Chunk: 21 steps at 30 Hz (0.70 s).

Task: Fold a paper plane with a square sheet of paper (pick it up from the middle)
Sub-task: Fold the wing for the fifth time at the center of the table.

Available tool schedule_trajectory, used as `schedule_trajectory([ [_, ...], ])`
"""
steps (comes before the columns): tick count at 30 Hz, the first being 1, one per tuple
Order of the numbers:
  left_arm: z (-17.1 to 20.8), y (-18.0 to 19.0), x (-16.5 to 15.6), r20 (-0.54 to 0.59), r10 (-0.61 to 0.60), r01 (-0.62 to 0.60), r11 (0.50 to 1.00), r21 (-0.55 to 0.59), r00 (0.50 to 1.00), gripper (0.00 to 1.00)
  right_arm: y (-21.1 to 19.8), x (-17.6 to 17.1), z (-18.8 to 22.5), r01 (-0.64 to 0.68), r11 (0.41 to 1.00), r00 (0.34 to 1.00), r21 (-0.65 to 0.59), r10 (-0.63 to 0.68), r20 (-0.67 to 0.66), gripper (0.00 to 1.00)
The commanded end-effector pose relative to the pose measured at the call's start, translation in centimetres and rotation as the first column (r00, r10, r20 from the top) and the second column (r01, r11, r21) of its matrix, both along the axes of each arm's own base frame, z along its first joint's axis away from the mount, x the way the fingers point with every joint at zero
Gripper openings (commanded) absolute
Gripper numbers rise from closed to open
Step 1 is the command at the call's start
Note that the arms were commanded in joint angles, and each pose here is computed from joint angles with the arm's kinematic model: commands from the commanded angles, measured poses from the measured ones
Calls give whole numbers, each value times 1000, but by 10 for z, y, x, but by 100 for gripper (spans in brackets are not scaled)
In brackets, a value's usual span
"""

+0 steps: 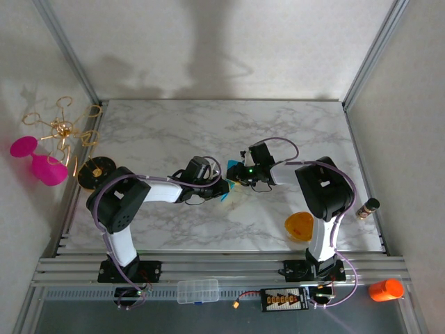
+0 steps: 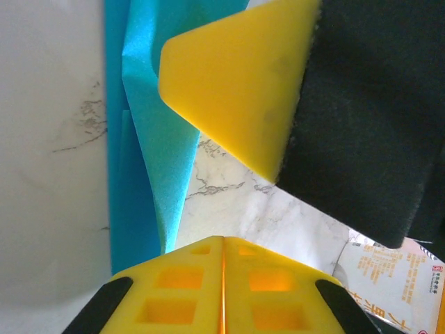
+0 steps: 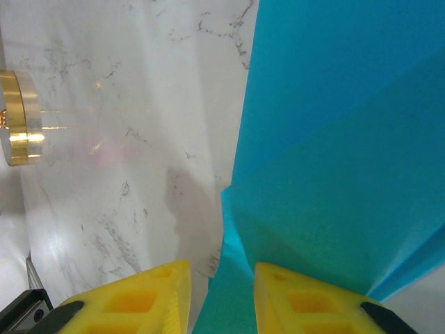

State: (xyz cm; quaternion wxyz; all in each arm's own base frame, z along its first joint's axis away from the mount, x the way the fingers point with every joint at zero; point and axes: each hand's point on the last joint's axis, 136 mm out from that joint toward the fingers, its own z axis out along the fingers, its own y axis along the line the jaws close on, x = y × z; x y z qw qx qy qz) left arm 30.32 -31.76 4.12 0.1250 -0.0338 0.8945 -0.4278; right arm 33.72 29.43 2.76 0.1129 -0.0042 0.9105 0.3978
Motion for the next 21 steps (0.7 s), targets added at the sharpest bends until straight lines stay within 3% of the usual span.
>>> schedule_trajectory([
  [1,-9,-1,-1,-14,6,-5,1000,13,1000,9,-13,-14,-36,3,995,997,-103,-11,-80,31],
  [21,-31,8,-17,-61,2,3,997,76,998,8,-18,-15,-45,14,989,994,-145,-29,-106,25],
])
